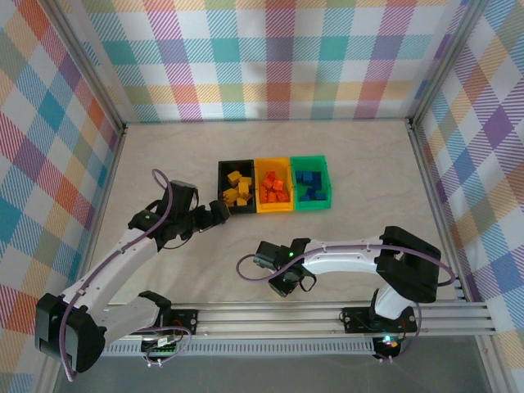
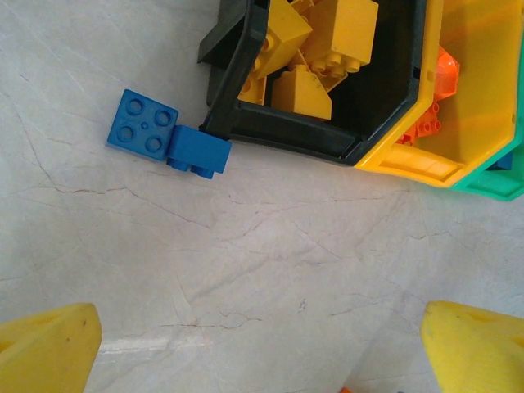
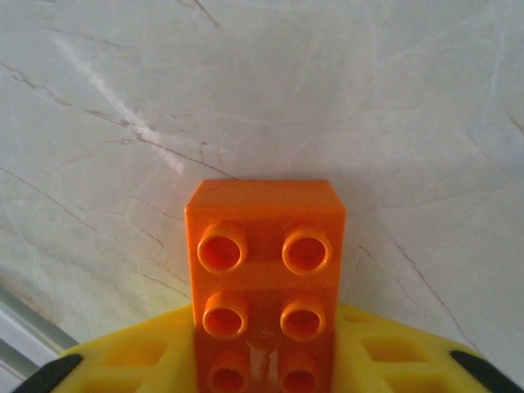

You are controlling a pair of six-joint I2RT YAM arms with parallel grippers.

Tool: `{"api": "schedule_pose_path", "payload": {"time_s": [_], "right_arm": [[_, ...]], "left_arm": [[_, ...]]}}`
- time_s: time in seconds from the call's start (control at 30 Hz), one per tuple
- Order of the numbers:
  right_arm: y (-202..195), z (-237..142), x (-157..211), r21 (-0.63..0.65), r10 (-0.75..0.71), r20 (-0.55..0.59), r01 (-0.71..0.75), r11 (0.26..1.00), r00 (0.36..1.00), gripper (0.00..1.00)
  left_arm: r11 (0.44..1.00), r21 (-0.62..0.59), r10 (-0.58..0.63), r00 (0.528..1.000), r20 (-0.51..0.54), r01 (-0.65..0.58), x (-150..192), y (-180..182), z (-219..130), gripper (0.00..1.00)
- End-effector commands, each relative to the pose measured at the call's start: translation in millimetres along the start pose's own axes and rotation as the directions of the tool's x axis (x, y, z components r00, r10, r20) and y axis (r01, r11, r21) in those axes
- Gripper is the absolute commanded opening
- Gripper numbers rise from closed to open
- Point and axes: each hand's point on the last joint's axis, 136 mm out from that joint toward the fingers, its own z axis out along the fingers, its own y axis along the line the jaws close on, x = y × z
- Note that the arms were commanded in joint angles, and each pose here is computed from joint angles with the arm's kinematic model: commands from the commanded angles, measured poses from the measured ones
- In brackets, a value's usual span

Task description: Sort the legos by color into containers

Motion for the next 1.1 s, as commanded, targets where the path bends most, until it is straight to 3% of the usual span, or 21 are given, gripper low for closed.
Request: {"api": "schedule_pose_path", "payload": {"time_s": [0.0, 0.17, 0.3, 0.43, 0.7, 0.9, 1.0, 1.07], "right_arm": [[-6, -7, -19, 0.025, 0.042, 0.076, -0.044, 0.999, 0.996, 0.32], [-33, -50, -63, -0.006, 0.153, 0.269, -0.157, 0.988, 0.951, 0.26], [-63, -102, -119, -0.044, 0.229, 0.446, -0.234, 0.971, 0.865, 0.25], [-106, -128, -169, -0.082, 0.338, 0.527, -0.349, 0.933, 0.780, 0.26], [-193, -111, -236, -0.038, 0.504, 0.508, -0.567, 0.823, 0.698, 0.27], [-233, -87, -247, 0.013, 0.601, 0.467, -0.684, 0.729, 0.649, 0.31], [-240, -84, -253, 0.003, 0.623, 0.462, -0.704, 0.710, 0.631, 0.40], [-239, -85, -257, -0.011, 0.628, 0.457, -0.702, 0.712, 0.630, 0.58]], "left_arm": [[1.000, 0.008, -0.010, 1.000, 0.012, 0.010, -4, 1, -2, 1.00], [0.999, -0.019, -0.025, 0.999, 0.031, 0.025, -1, 11, -3, 1.00], [0.998, -0.022, -0.050, 0.997, 0.057, 0.051, 2, 19, -4, 1.00], [0.997, -0.035, -0.061, 0.996, 0.059, 0.063, 6, 25, -4, 1.00], [0.994, -0.057, -0.095, 0.994, 0.058, 0.098, 14, 38, 5, 1.00], [0.989, -0.068, -0.122, 0.989, 0.081, 0.128, 9, 43, 11, 1.00], [0.987, -0.063, -0.140, 0.986, 0.094, 0.147, 4, 44, 15, 1.00], [0.984, -0.055, -0.165, 0.981, 0.099, 0.171, -1, 45, 19, 1.00]]}}
